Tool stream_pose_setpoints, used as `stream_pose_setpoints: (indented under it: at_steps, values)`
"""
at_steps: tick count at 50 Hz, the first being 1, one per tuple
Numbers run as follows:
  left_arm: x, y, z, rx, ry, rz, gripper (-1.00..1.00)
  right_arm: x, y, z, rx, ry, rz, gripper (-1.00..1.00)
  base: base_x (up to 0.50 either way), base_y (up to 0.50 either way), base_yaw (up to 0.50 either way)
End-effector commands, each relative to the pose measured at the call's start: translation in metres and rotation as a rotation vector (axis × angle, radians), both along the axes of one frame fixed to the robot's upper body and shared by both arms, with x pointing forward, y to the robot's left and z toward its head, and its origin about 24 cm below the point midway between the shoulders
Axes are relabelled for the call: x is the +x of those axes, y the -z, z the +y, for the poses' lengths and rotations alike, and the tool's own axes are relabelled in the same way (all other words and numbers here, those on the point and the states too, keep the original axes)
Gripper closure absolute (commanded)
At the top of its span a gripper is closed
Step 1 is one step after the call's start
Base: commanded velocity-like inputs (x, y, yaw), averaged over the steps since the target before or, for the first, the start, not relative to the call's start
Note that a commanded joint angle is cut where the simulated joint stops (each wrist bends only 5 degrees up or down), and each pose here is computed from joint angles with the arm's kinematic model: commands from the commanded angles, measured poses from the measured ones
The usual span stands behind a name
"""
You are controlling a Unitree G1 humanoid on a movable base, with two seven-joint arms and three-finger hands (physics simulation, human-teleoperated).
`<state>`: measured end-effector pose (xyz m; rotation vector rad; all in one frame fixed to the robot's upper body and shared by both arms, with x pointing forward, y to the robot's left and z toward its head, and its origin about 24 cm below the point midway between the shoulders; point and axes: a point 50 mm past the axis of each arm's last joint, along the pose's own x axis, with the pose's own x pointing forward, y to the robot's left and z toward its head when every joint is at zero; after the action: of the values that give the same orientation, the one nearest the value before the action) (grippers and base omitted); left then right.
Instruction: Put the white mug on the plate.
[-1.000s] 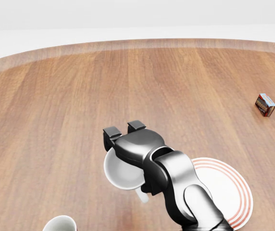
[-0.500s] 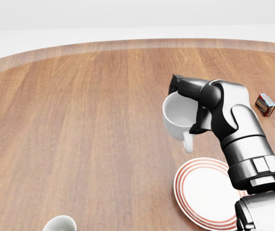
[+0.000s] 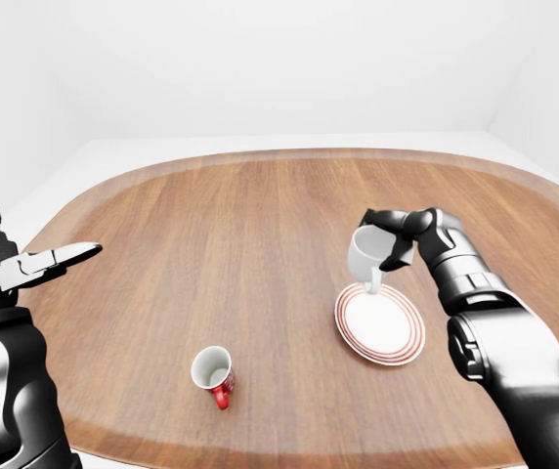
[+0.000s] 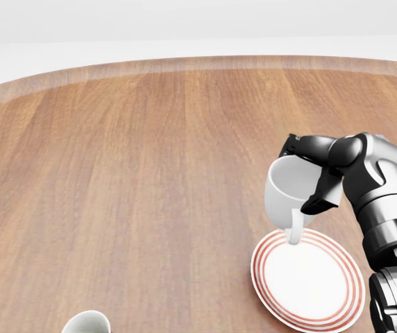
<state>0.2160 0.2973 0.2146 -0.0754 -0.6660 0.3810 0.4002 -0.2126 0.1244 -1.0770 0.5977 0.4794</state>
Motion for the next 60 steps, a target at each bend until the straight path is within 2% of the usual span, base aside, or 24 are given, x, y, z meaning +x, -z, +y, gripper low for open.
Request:
stream_pose_setpoints:
  at_steps: [1,11,29,60]
  values:
    - [0.001,0.002,0.000,-0.001,0.002,0.007,-1.00,-0.010,0.021,-0.017,0.010,0.051,0.072,1.00,0.00,0.00,0.00]
    - [0.002,0.002,-0.001,0.000,0.004,0.010,-1.00,-0.021,0.043,-0.026,0.021,0.083,0.143,1.00,0.00,0.00,0.00]
    - [0.002,0.002,-0.001,0.003,0.004,0.010,-1.00,-0.035,0.063,-0.041,0.063,0.142,0.209,1.00,0.00,0.00,0.00]
    - [0.001,0.001,-0.001,0.004,0.002,0.004,-1.00,-0.045,0.072,-0.059,0.097,0.224,0.201,1.00,0.00,0.00,0.00]
